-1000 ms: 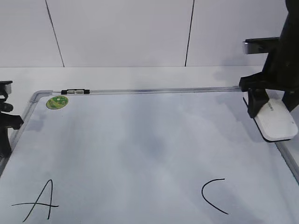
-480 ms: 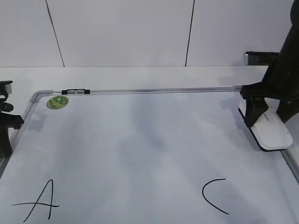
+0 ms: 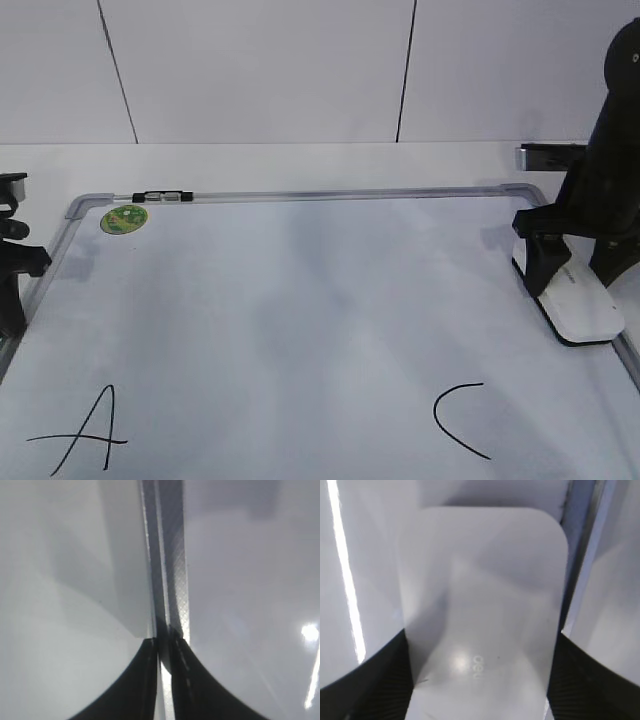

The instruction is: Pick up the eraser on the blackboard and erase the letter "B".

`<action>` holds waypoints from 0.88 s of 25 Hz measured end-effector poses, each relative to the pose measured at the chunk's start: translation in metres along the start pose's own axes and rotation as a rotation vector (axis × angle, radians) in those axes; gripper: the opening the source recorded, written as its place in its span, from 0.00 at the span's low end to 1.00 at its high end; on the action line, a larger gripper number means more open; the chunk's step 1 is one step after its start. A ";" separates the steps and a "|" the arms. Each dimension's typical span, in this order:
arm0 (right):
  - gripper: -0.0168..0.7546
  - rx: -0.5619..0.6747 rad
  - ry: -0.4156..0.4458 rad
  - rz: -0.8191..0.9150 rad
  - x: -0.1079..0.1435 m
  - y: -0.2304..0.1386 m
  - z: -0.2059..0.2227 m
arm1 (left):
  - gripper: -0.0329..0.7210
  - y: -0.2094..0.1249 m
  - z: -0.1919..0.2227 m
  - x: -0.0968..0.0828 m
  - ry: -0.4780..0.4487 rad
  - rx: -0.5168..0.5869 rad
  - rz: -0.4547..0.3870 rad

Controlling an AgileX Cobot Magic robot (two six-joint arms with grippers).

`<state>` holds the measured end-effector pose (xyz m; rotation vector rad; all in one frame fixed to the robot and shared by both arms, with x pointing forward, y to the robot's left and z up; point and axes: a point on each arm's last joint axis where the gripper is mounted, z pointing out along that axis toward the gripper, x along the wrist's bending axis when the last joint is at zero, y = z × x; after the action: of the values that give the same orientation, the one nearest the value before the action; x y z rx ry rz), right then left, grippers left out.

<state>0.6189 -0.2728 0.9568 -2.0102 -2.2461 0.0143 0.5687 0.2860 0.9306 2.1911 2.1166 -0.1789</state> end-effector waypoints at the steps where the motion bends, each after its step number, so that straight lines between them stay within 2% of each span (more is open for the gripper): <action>1: 0.70 0.005 0.000 0.001 -0.001 0.000 0.002 | 0.12 0.000 0.000 0.000 -0.001 0.000 0.000; 18: 0.70 0.004 0.000 0.026 -0.001 0.001 0.002 | 0.12 0.000 0.000 0.000 -0.004 -0.001 -0.003; 22: 0.75 0.004 0.000 0.043 -0.001 0.001 0.002 | 0.12 0.000 0.000 -0.001 -0.006 0.001 -0.004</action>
<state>0.6197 -0.2737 0.9543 -2.0556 -2.2011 0.0221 0.5686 0.2854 0.9307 2.1837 2.1187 -0.1868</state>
